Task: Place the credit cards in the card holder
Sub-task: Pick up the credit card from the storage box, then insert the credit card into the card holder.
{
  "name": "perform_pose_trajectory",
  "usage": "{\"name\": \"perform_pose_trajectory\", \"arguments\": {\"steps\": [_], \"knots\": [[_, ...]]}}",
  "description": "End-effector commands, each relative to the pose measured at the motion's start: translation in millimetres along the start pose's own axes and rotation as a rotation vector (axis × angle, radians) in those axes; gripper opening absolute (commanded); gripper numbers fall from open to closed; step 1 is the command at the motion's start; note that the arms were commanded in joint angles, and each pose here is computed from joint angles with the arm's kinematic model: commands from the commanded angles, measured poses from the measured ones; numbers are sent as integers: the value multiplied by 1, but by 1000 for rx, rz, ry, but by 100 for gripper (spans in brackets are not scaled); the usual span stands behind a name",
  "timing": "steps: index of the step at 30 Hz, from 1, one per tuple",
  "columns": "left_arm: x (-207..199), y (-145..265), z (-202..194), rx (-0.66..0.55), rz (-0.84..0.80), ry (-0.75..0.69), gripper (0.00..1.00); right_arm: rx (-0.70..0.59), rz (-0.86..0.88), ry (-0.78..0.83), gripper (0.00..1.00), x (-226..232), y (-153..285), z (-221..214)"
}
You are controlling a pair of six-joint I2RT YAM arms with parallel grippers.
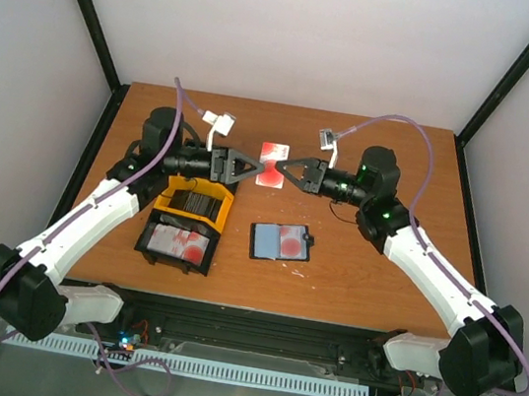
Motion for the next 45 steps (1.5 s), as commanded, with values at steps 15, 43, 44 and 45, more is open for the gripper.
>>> {"name": "perform_pose_trajectory", "arguments": {"steps": [15,43,44,45], "knots": [[139,-66,-98,312,772,273,72,376,-613,-256,3,-154,39,-99],[197,-81,-148,504,841,413,34,341,-547,-285,3,-216,27,-123],[198,-82,-149,511,842,415,32,338,-536,-288,3,-217,27,-124],[198,-82,-150,515,843,418,30,336,-523,-293,3,-217,27,-125]]}}
Point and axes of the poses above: each gripper's point midway between its finger pads, its own y axis back along the fingers, its own x axis along the line the jaws close on, z = x × y, the point moved 10 cm from there along y, back along the fingers, and after that the axes turned 1 degree about y, right-handed, at the moved point
